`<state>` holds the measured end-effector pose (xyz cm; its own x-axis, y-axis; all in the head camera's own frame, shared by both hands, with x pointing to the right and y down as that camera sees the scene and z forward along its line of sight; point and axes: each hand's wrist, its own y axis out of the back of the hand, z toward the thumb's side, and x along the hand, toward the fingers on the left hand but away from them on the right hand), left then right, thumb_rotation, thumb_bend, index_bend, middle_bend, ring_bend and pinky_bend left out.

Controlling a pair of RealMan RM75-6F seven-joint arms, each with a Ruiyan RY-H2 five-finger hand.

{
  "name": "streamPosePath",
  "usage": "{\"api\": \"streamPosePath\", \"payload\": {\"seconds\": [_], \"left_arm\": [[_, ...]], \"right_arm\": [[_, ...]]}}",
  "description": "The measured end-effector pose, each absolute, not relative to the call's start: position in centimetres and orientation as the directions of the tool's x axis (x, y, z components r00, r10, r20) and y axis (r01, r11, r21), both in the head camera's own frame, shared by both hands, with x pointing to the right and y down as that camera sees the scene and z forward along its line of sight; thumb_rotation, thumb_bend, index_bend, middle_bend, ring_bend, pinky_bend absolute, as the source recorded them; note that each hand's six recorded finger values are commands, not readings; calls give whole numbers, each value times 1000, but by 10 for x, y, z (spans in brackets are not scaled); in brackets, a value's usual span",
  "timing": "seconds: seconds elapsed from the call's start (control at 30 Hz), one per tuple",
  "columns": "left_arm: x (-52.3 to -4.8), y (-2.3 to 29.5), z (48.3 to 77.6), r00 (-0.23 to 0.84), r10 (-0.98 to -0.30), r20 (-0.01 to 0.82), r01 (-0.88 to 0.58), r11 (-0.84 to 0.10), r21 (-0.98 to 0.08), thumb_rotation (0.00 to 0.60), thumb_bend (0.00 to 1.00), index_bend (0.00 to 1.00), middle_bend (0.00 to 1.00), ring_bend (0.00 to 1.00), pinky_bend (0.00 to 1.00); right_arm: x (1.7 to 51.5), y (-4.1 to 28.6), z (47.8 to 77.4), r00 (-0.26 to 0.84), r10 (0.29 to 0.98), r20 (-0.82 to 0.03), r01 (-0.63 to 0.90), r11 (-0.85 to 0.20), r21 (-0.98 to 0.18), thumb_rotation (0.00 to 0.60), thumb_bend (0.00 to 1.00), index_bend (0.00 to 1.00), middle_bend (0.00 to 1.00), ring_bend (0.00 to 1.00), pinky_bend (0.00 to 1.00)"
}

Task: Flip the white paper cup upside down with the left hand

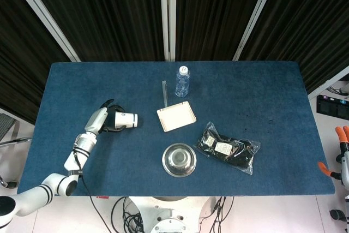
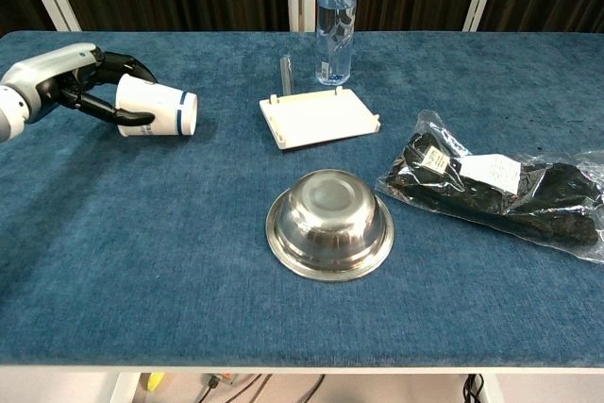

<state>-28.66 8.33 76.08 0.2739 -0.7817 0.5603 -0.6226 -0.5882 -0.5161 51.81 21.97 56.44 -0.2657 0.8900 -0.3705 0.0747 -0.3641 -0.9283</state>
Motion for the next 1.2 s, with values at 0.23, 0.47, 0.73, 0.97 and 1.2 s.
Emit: {"api": "streamPosePath", "payload": {"seconds": [0.23, 0.47, 0.73, 0.97, 1.2], "left_arm": [[-286, 88, 763, 298, -761, 577, -596, -620, -510, 600, 240, 258, 205, 0, 0], [-283, 87, 757, 320, -768, 556, -588, -621, -519, 600, 239, 219, 179, 0, 0], [-269, 79, 735, 380, -785, 489, -521, -618, -588, 600, 236, 179, 142, 0, 0], [-245, 76, 711, 446, -750, 488, -295, -638, -711, 600, 122, 154, 95, 0, 0], [-216, 73, 692, 420, -751, 509, 19, -553, -833, 600, 122, 145, 96, 0, 0]], "right_arm": [[517, 221, 568, -254, 886, -389, 93, -378, -921, 600, 102, 0, 0, 0, 0], [519, 221, 566, -258, 886, -386, 99, -373, -922, 600, 101, 0, 0, 0, 0], [521, 222, 564, -261, 886, -384, 103, -370, -923, 600, 102, 0, 0, 0, 0], [522, 222, 566, -264, 880, -395, 117, -377, -919, 600, 102, 0, 0, 0, 0], [521, 222, 564, -255, 881, -399, 133, -376, -917, 600, 100, 0, 0, 0, 0]]}}
